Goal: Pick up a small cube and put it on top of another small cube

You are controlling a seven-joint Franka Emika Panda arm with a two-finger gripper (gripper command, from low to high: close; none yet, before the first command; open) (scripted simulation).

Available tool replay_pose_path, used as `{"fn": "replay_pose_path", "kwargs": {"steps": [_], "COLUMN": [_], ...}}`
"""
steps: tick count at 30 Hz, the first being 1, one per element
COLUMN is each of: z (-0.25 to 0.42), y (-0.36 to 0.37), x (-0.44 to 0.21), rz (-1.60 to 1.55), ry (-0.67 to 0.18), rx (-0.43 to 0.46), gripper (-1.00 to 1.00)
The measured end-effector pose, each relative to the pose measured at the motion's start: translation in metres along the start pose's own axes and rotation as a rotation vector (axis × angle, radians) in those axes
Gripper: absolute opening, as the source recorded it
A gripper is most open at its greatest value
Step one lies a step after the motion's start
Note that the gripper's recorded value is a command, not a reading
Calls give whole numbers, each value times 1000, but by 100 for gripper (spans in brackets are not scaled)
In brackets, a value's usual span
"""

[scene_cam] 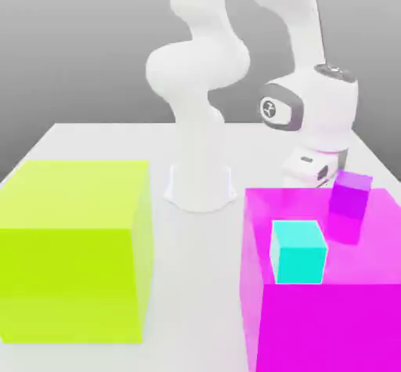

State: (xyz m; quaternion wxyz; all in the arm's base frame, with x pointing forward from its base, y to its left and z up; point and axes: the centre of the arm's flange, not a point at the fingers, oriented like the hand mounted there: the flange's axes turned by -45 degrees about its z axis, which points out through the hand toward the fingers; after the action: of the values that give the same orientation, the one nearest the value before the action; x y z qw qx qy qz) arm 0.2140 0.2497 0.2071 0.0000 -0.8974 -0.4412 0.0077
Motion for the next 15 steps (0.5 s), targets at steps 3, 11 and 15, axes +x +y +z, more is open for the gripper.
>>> {"fn": "replay_pose_path", "kwargs": {"steps": [3, 11, 15], "z": [-22, -98, -145], "y": [-16, -15, 45], "x": [32, 110, 138], "rz": [-67, -94, 39], "ry": [-14, -27, -15], "rx": [17, 81, 92], "gripper": [-100, -100, -100]}}
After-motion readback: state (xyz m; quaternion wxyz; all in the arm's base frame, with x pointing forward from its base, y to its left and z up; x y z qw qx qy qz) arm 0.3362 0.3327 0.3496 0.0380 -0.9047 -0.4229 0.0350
